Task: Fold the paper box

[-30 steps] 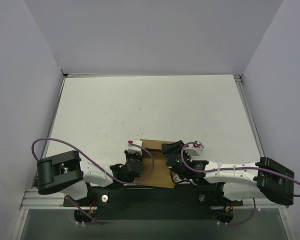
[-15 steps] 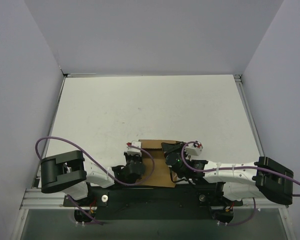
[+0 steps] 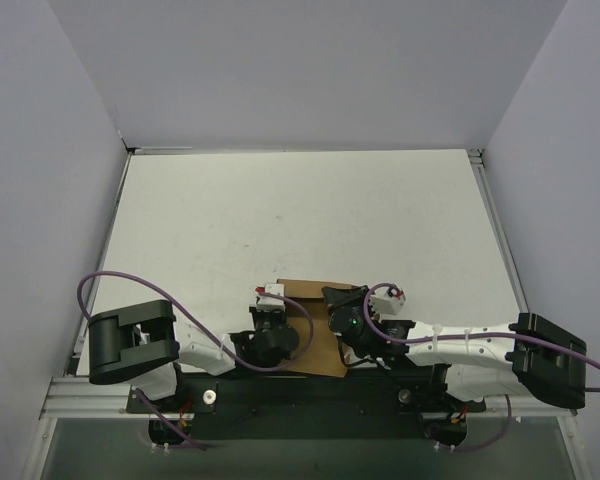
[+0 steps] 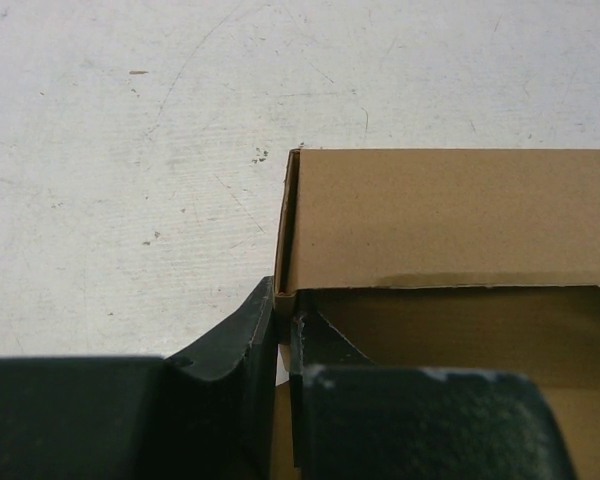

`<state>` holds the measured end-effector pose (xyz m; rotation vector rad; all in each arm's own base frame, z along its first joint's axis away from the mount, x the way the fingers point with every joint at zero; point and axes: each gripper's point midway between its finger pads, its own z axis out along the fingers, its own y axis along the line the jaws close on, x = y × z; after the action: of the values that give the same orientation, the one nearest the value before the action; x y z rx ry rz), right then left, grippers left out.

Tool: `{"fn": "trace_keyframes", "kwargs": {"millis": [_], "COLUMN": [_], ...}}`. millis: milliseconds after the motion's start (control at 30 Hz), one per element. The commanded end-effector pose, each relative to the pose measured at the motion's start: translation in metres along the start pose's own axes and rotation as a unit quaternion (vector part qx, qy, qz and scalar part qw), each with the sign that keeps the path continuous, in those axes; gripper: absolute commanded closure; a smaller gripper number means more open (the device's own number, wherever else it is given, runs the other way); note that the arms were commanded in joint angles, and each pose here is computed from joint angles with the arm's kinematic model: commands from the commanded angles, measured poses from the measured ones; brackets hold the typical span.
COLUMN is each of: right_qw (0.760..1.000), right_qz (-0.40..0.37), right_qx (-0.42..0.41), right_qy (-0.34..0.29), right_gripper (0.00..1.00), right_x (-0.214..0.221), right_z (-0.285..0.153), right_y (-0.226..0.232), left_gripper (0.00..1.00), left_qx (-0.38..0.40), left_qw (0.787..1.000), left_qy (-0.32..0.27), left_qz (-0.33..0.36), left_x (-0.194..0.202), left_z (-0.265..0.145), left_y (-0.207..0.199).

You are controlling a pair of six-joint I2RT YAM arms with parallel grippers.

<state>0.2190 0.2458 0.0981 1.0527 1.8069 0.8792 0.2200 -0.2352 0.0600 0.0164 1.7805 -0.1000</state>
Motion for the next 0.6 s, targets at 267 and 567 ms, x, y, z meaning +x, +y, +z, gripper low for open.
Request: {"fn": "trace_keyframes", "kwargs": {"millis": [267,567], "right_qw": [0.983,0.971], "right_qz": [-0.177,-0.234], "right_qx": [-0.02,-0.006], "right_qy": [-0.043,0.054], "right_gripper": [0.5,0.37], "right_x": [-0.032,-0.04], "right_z": [-0.032,-0.057], "right_y": [0.015,0.003], "left_gripper": [1.0,1.0], "left_qx": [-0.034,-0.03], "left_qw": [0.995,0.995], "left_qy": [-0.009,-0.007], "left_qz": [0.089,0.091], "left_x": [-0.01,-0.013], "left_z": [0.004,0.003], "left_y": [0.019,0.02]}}
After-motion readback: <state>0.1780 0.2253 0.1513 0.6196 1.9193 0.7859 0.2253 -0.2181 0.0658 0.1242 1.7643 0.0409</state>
